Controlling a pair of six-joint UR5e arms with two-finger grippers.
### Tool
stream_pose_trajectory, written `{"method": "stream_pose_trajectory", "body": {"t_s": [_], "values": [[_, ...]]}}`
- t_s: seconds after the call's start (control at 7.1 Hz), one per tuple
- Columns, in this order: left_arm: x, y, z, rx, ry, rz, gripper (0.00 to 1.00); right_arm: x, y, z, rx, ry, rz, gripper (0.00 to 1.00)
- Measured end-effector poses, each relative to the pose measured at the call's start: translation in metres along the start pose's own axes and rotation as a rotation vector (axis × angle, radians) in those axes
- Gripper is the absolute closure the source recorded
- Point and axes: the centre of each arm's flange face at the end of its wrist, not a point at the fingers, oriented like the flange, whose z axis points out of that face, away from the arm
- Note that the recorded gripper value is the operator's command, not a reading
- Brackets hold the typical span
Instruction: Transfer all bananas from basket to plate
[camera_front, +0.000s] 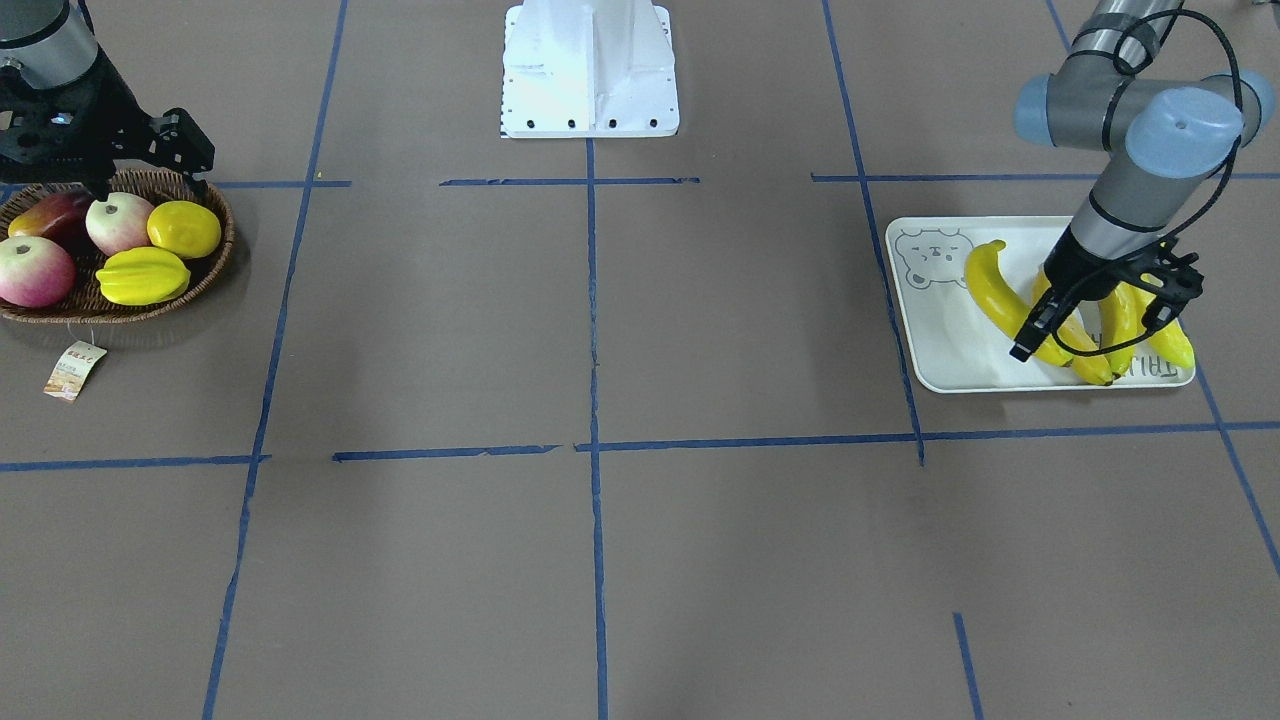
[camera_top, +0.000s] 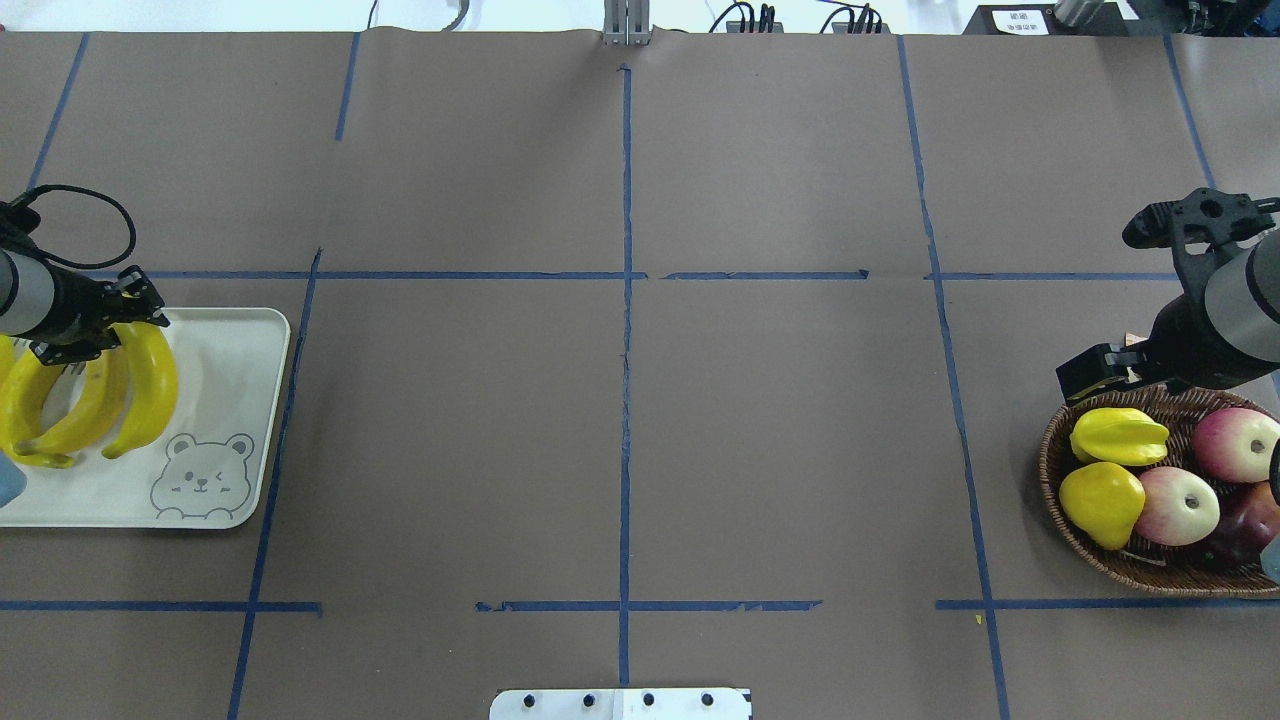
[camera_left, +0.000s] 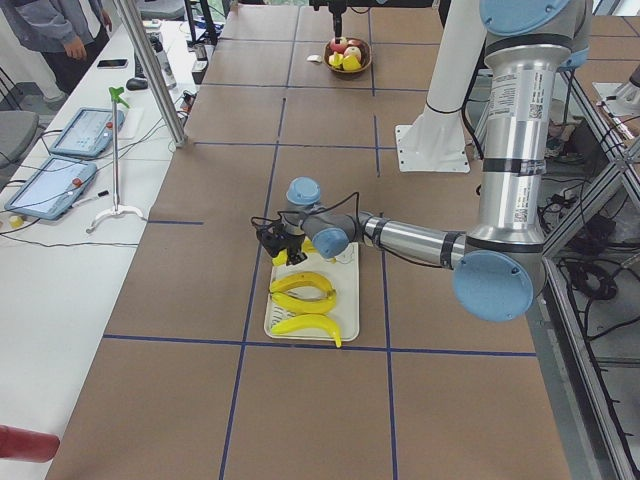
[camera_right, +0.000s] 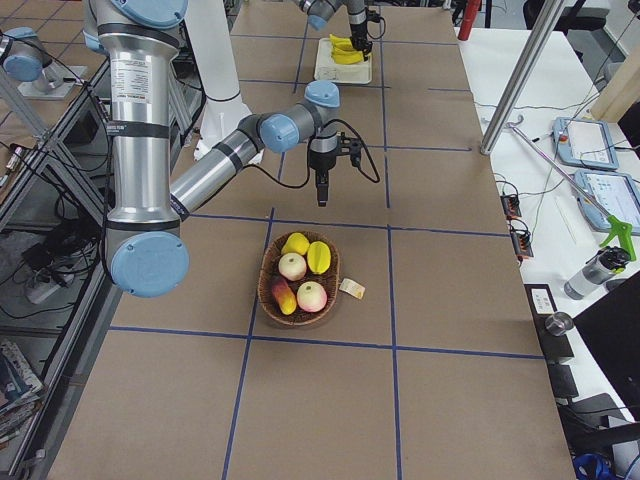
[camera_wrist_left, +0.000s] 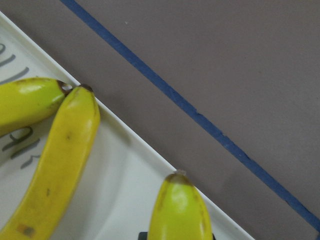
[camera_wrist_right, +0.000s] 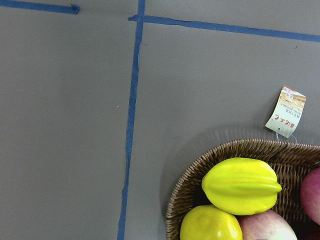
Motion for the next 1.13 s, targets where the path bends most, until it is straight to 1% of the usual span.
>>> {"method": "stream_pose_trajectory", "body": {"t_s": [0.14,0.42,0.56,0.7,0.84,0.99,1.13], "values": [[-0.012,-0.008,0.009,0.003,0.009,0.013,0.01,-0.001,0.0,-0.001,0.001,-0.002,0.001,0.0],[-0.016,-0.011,0.011,-0.002,0.028,0.038,0.0,-0.002,0.0,-0.002,0.003,-0.005,0.0,0.0],[-0.015,-0.015,0.007,-0.021,0.038,0.034,0.0,-0.002,0.0,-0.003,0.004,-0.006,0.0,0.0],[-0.015,-0.029,-0.01,-0.062,0.059,0.019,0.0,-0.002,0.0,-0.004,0.007,-0.007,0.0,0.0],[-0.016,-0.05,-0.033,-0.101,0.092,0.032,0.0,-0.001,0.0,-0.007,0.012,-0.01,0.001,0.0],[-0.022,-0.07,-0.055,-0.126,0.124,0.094,0.0,0.001,-0.001,-0.01,0.017,-0.011,0.004,0.0],[-0.027,-0.084,-0.069,-0.133,0.144,0.191,0.0,0.006,-0.002,-0.012,0.022,-0.008,0.011,0.0]]}}
